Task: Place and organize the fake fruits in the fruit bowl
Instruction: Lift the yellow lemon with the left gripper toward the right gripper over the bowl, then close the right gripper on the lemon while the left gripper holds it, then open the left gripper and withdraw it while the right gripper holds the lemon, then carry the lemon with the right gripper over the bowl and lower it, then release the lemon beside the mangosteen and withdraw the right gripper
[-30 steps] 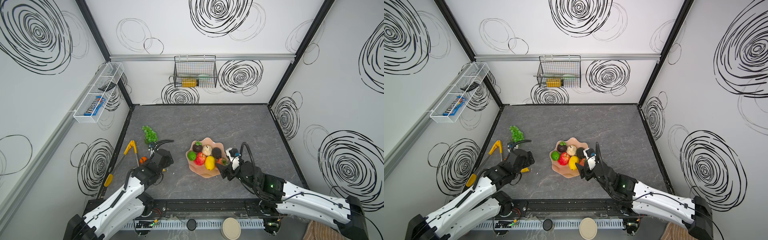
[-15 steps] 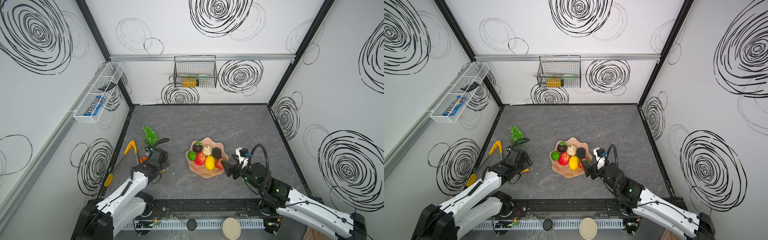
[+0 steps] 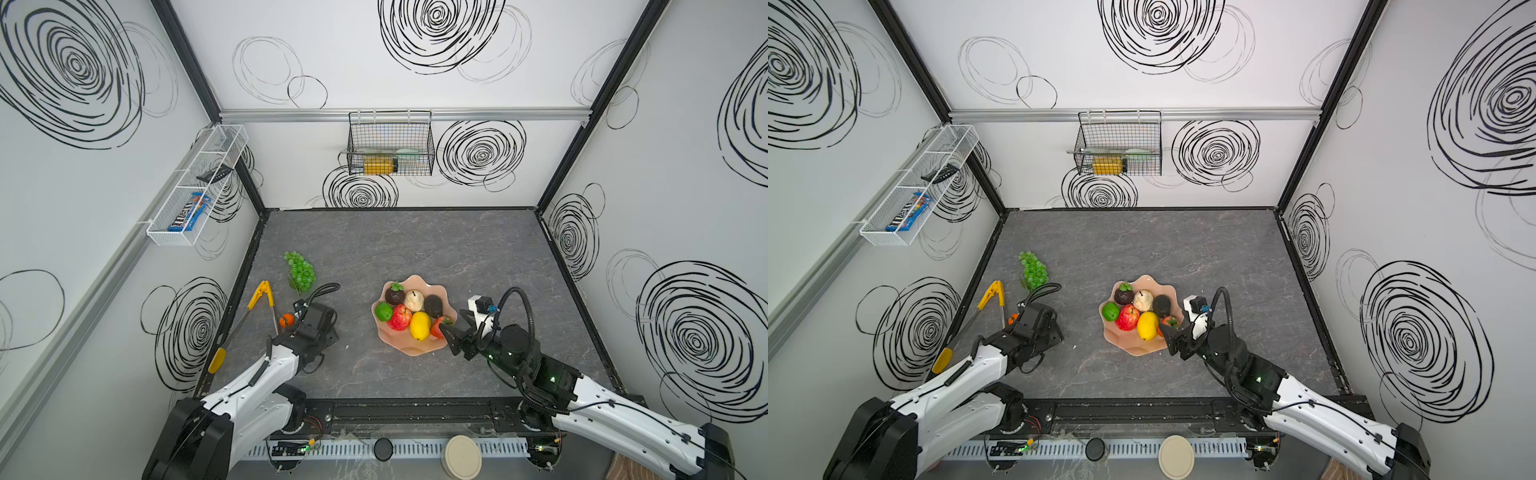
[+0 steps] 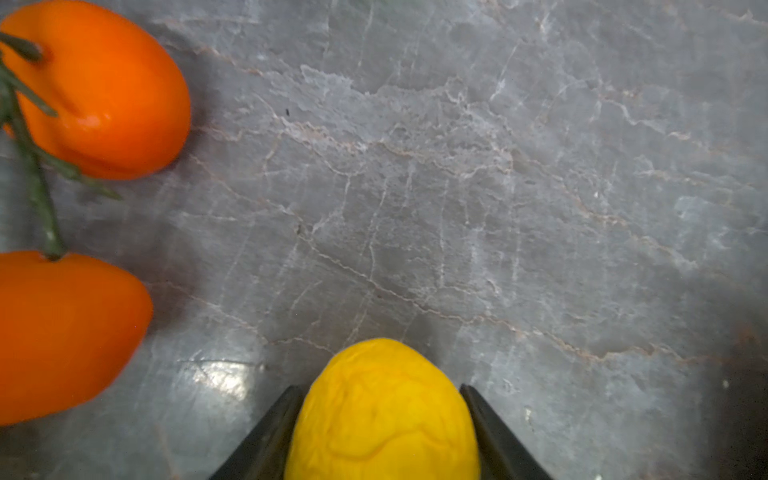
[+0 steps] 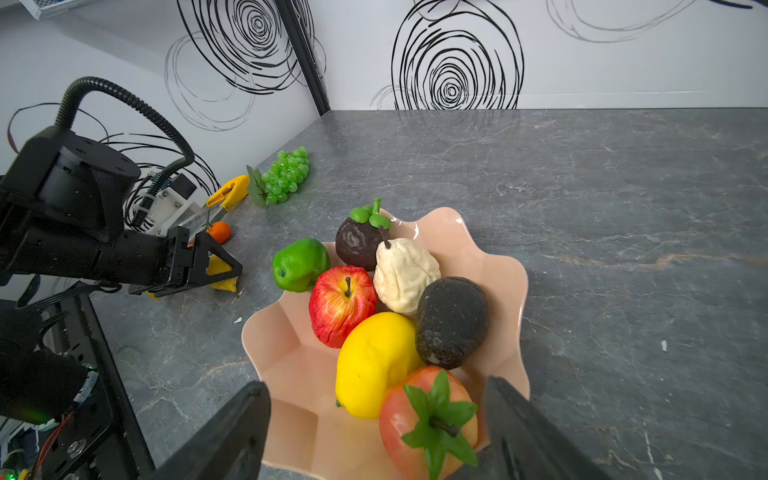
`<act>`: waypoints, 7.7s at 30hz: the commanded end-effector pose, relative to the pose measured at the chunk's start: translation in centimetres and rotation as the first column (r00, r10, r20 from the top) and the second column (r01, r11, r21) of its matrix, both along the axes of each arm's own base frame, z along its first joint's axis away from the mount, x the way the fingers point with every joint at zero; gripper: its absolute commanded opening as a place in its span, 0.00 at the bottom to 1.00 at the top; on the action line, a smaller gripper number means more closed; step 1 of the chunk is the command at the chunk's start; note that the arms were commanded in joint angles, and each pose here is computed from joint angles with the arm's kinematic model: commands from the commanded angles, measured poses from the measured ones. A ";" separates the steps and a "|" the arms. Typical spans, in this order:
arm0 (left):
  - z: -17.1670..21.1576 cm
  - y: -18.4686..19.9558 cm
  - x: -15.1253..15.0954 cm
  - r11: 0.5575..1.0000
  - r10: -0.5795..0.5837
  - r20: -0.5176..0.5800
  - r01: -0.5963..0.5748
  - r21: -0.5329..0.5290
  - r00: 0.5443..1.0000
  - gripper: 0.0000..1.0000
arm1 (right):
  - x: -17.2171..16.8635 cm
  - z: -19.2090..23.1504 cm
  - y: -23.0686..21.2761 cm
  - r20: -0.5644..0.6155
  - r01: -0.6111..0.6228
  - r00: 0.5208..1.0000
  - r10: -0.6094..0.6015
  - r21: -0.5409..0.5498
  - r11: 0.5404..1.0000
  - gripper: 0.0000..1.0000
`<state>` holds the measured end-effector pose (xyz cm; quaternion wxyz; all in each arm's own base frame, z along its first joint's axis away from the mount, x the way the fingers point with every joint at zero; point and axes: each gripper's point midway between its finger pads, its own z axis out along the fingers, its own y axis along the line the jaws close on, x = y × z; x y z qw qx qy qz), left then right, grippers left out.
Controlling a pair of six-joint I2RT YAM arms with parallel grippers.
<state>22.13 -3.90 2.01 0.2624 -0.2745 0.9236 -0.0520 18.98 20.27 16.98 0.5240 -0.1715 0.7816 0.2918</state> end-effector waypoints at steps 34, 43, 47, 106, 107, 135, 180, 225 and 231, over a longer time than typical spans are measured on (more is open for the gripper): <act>24.9 -21.2 1.0 0.659 -0.156 0.682 0.590 -0.467 0.714 0.60 | -2.4 7.2 8.2 0.067 -0.235 0.972 0.225 0.251 0.939 0.84; 23.9 -24.4 -1.4 0.582 -0.191 0.667 0.630 -0.513 0.720 0.62 | -2.8 7.2 8.8 0.115 -0.201 0.978 0.175 0.277 0.940 0.83; 23.8 -25.2 -1.9 0.567 -0.206 0.664 0.640 -0.518 0.719 0.63 | -2.5 7.0 9.1 0.131 -0.192 0.978 0.162 0.265 0.945 0.82; 19.2 -7.2 3.7 0.936 -0.140 0.697 0.324 -0.139 0.703 0.98 | 5.1 3.5 4.5 -0.046 0.006 0.999 -0.005 0.024 1.000 0.50; 18.6 -6.3 3.8 0.947 -0.139 0.697 0.299 -0.114 0.704 0.98 | 5.7 3.2 4.6 -0.078 -0.001 0.997 0.002 0.009 1.000 0.51; 13.2 -1.4 3.2 0.986 -0.143 0.722 0.163 0.042 0.677 0.99 | 15.5 -5.8 5.8 -0.533 -0.052 0.840 -0.097 -0.257 0.965 0.49; 12.9 -1.0 3.4 0.989 -0.135 0.714 0.139 0.053 0.687 0.99 | 15.3 -5.9 8.1 -0.544 -0.104 0.837 -0.060 -0.266 0.958 0.66; 14.3 -2.1 4.2 0.987 -0.081 0.665 0.155 -0.053 0.743 0.98 | 8.7 5.3 3.9 -0.199 -0.078 0.978 0.057 -0.098 0.992 0.71; 15.3 -1.5 5.2 0.996 -0.086 0.530 0.081 0.033 0.844 0.98 | 5.1 5.5 0.9 -0.048 -0.051 0.998 0.052 0.029 0.998 0.74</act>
